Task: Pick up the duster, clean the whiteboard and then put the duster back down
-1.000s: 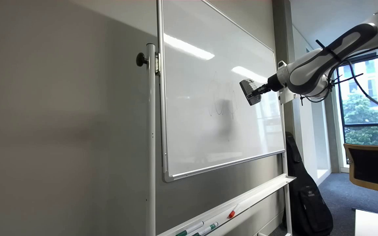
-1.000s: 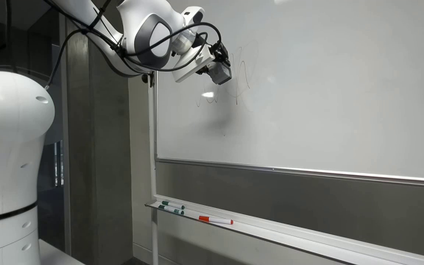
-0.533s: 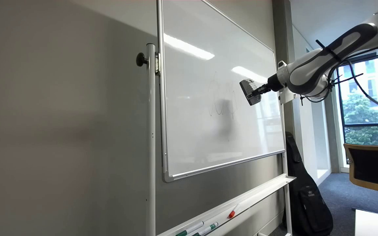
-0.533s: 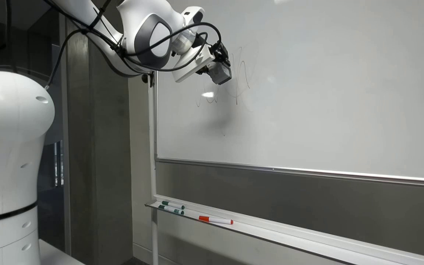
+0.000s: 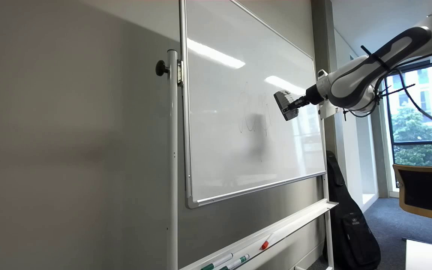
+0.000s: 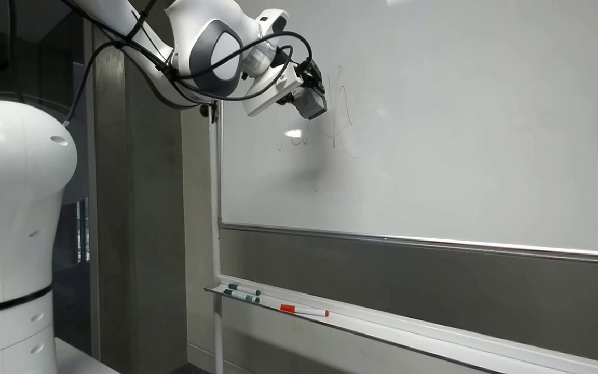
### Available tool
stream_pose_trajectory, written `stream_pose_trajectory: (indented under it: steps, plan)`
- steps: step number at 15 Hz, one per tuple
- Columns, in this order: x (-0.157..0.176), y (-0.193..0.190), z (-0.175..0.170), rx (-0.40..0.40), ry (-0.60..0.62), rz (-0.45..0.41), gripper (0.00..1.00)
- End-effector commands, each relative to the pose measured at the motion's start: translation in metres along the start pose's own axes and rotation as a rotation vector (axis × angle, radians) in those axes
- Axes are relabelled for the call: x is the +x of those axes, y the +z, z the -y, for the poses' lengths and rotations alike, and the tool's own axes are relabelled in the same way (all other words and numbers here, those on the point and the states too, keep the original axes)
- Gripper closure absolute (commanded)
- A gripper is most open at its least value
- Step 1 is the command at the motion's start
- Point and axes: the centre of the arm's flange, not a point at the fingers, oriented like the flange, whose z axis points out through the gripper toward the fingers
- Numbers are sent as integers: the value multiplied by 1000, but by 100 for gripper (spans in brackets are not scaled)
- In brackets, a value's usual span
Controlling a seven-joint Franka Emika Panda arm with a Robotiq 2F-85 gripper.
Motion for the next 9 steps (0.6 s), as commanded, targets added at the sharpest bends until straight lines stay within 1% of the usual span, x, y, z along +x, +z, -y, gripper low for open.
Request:
stream_pose_trajectory:
  steps: [1,2,3,5,9]
  plan:
    - [0,0,0,0,0,0,37]
    - [0,0,0,0,0,0,62]
    - [-1,4,1,-16,-10,-27,62]
    - [-1,12,1,-19,-14,-17,62]
    - [2,27,3,-15,-11,-32,62]
